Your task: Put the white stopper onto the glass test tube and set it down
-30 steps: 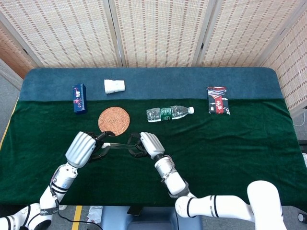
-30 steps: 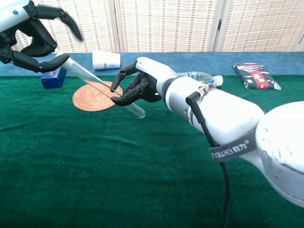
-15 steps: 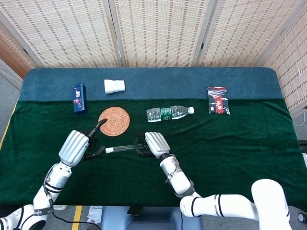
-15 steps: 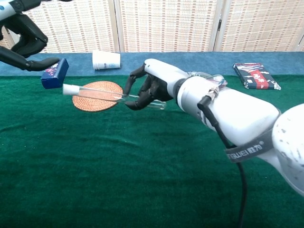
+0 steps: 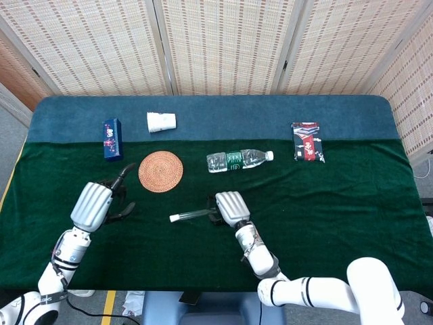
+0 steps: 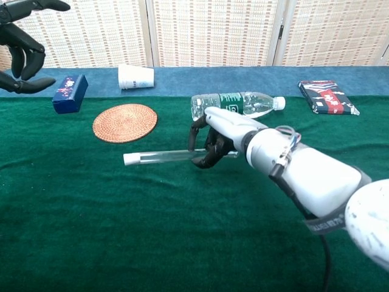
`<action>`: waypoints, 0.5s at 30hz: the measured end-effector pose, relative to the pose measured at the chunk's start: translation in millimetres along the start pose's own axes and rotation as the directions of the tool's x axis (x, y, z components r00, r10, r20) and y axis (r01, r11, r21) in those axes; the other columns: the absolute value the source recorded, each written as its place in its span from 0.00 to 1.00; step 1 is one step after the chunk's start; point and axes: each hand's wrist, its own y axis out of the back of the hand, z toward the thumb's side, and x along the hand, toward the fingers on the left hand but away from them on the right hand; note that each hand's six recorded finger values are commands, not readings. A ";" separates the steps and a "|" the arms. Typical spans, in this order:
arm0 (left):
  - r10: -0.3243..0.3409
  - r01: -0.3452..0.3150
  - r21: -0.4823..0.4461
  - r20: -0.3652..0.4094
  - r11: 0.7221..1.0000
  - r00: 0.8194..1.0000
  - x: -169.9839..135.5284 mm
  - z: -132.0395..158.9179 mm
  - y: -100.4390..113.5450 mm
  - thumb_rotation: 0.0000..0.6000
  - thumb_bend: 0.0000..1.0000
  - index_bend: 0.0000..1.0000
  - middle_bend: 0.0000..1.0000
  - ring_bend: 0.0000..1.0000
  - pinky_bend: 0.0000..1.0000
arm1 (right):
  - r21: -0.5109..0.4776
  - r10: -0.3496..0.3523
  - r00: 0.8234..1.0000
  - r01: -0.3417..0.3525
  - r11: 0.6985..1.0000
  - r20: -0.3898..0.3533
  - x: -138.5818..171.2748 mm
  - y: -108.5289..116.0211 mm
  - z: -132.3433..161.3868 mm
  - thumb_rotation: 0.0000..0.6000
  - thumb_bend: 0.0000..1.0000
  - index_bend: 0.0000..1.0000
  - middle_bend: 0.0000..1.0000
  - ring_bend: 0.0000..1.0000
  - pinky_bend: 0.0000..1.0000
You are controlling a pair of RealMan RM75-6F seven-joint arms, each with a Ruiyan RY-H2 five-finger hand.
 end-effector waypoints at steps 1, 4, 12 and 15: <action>-0.001 0.001 0.000 -0.002 1.000 1.000 -0.4 -0.6 -0.2 1.00 0.36 0.04 0.76 0.58 0.63 | 0.006 0.002 1.000 -0.002 1.000 0.002 -0.5 -2.7 -0.9 1.00 0.49 0.85 1.00 1.00 1.00; -0.002 0.002 0.002 -0.008 1.000 1.000 -1.3 -2.8 0.0 1.00 0.36 0.03 0.76 0.57 0.62 | 0.027 0.005 1.000 -0.005 1.000 0.004 -1.8 -10.1 -2.3 1.00 0.49 0.75 1.00 1.00 1.00; -0.003 0.003 0.003 -0.024 1.000 1.000 -2.3 -7.9 0.4 1.00 0.36 0.02 0.75 0.56 0.62 | 0.051 0.010 1.000 -0.011 0.999 0.006 -1.6 -15.8 -4.6 1.00 0.49 0.53 1.00 1.00 1.00; -0.006 0.006 0.004 -0.026 1.000 1.000 -2.4 -8.7 -0.3 1.00 0.36 0.02 0.75 0.56 0.62 | 0.055 0.019 1.000 -0.019 0.998 0.004 -0.6 -16.8 -4.5 1.00 0.49 0.46 1.00 1.00 1.00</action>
